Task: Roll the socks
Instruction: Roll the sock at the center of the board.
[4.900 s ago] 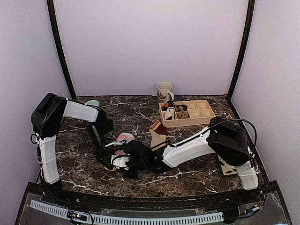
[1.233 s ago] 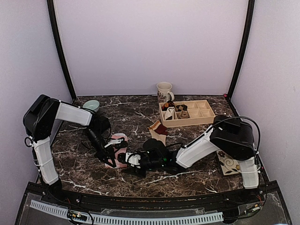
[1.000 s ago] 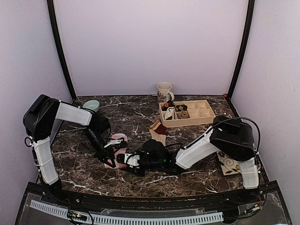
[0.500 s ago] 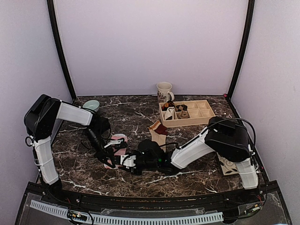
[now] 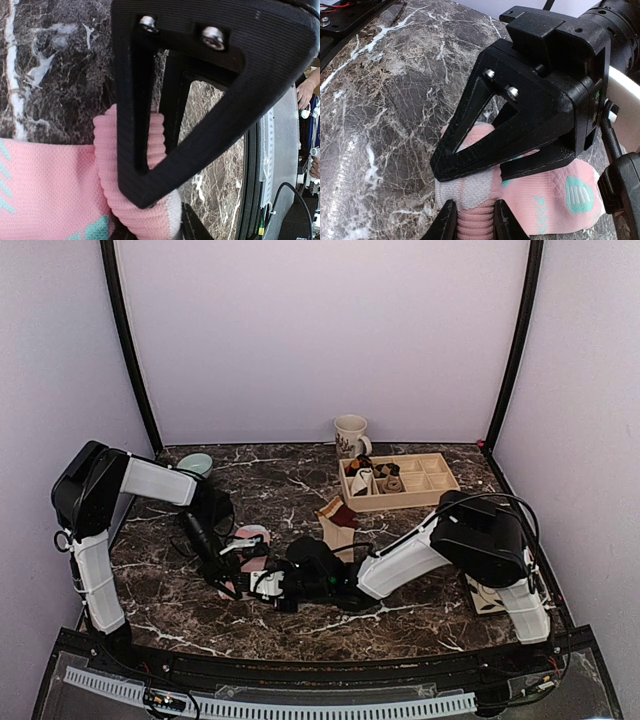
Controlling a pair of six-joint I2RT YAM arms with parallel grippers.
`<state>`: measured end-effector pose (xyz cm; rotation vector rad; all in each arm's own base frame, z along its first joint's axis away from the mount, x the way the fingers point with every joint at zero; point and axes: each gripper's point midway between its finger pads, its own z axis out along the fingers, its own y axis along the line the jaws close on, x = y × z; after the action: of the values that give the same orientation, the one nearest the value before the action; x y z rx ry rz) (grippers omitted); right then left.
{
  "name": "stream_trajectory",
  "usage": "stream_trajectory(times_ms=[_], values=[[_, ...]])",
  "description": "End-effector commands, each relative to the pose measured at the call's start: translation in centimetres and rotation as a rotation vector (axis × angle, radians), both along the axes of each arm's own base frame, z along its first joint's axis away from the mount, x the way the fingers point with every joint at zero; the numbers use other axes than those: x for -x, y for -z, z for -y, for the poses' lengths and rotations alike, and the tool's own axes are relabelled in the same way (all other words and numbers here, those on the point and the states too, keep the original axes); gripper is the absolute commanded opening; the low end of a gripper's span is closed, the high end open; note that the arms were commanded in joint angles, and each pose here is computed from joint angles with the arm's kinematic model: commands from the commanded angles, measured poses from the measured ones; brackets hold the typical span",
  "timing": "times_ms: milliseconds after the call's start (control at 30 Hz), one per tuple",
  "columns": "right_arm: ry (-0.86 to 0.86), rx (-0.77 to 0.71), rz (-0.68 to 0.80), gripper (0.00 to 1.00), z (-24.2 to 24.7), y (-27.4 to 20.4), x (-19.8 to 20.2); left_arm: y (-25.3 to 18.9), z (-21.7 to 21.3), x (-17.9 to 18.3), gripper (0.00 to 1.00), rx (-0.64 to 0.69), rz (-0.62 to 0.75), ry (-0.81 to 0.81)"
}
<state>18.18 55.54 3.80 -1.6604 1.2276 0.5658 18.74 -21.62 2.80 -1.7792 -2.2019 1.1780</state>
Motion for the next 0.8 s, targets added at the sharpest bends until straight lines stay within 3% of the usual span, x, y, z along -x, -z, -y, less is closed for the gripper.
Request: stream_trajectory(times_ms=[0,67,167,367,600,767], values=[[-0.003,0.214,-0.048,0.25,2.0,6.6,1.0,0.0,-0.1,-0.4,0.31,0.001,0.020,0.015],[-0.015,0.255,-0.070,0.22,2.1,7.3,1.3,-0.3,-0.4,-1.1,0.38,0.006,0.040,-0.007],[-0.027,0.296,-0.103,0.17,2.2,7.9,1.6,-1.3,-1.4,-3.1,0.59,0.019,0.107,-0.060],[-0.019,0.334,-0.177,0.12,2.7,8.8,1.8,-3.1,-4.8,-6.4,0.60,0.021,0.309,-0.145],[0.027,0.326,-0.343,0.07,2.4,8.9,1.0,-3.3,-6.4,-5.3,0.54,0.024,0.545,-0.092],[0.078,0.271,-0.464,0.04,2.0,7.7,-0.2,-2.4,-7.1,-2.7,0.51,0.057,0.668,0.009]])
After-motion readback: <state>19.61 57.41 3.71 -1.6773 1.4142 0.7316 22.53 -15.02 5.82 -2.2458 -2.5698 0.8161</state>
